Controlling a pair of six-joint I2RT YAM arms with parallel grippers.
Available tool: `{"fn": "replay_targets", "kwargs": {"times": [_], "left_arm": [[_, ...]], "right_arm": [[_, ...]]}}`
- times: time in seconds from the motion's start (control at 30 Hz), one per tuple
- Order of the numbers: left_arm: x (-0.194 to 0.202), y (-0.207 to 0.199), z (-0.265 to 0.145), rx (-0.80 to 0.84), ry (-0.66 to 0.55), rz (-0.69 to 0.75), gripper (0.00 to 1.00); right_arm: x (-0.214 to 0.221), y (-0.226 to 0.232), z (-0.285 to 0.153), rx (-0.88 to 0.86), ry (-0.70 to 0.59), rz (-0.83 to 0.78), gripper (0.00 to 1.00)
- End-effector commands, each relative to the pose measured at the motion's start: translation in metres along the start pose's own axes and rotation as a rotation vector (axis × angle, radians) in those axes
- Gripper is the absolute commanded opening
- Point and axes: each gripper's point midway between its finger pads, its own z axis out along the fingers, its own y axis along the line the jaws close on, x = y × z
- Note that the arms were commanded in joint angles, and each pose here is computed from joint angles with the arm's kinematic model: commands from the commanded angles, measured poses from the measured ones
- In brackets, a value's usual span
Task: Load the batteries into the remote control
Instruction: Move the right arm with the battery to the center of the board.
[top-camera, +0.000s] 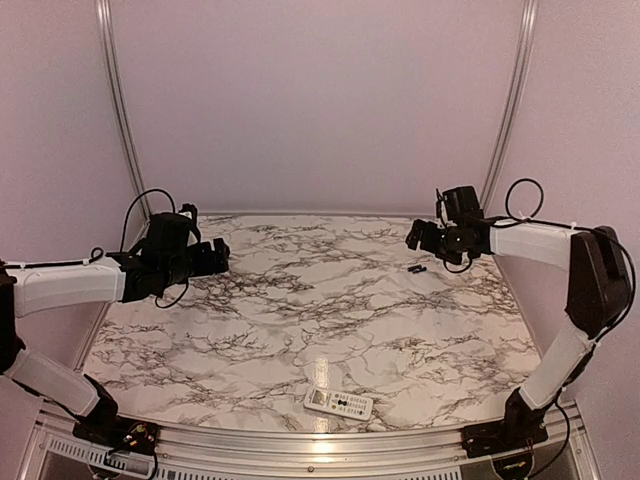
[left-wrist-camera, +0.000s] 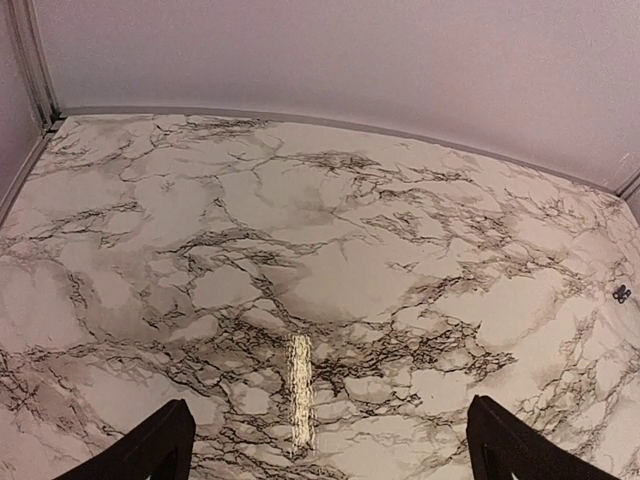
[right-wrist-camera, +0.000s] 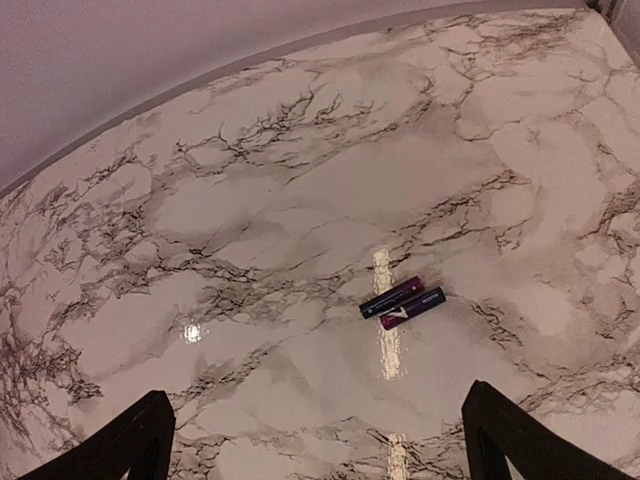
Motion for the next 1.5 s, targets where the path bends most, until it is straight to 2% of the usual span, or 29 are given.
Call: {"fn": "replay_targets", "kwargs": {"times": [0.0,0.23,0.57,0.77,0.87,1.47], "left_arm": [[-0.004,0.002,-0.005,0.0,-0.034,-0.035,0.99],[-0.001,0.005,-0.007,-0.001,-0.04,-0.058,0.99],[-0.001,0.006,-0.008,-0.007,-0.047,-0.055,0.99],[-0.002,0.008,-0.009,-0.014,-0.056,-0.058,0.99],[0.0,0.009,-0.008,-0.018,-0.053,-0.055,0.99],[0.007,0.018,-0.01,-0.049,-0.047,-0.053,0.99]], "right_arm": [[0.004,-0.03,0.012,0.162,0.041,0.133,0.99],[0.008,-0.044,0.04,0.27,0.1,0.216,0.98],[0.016,-0.059,0.062,0.384,0.132,0.324,0.83],[0.02,-0.059,0.074,0.397,0.157,0.352,0.78],[0.023,-0.06,0.08,0.403,0.167,0.366,0.72],[0.037,-0.072,0.109,0.475,0.202,0.375,0.65]]}}
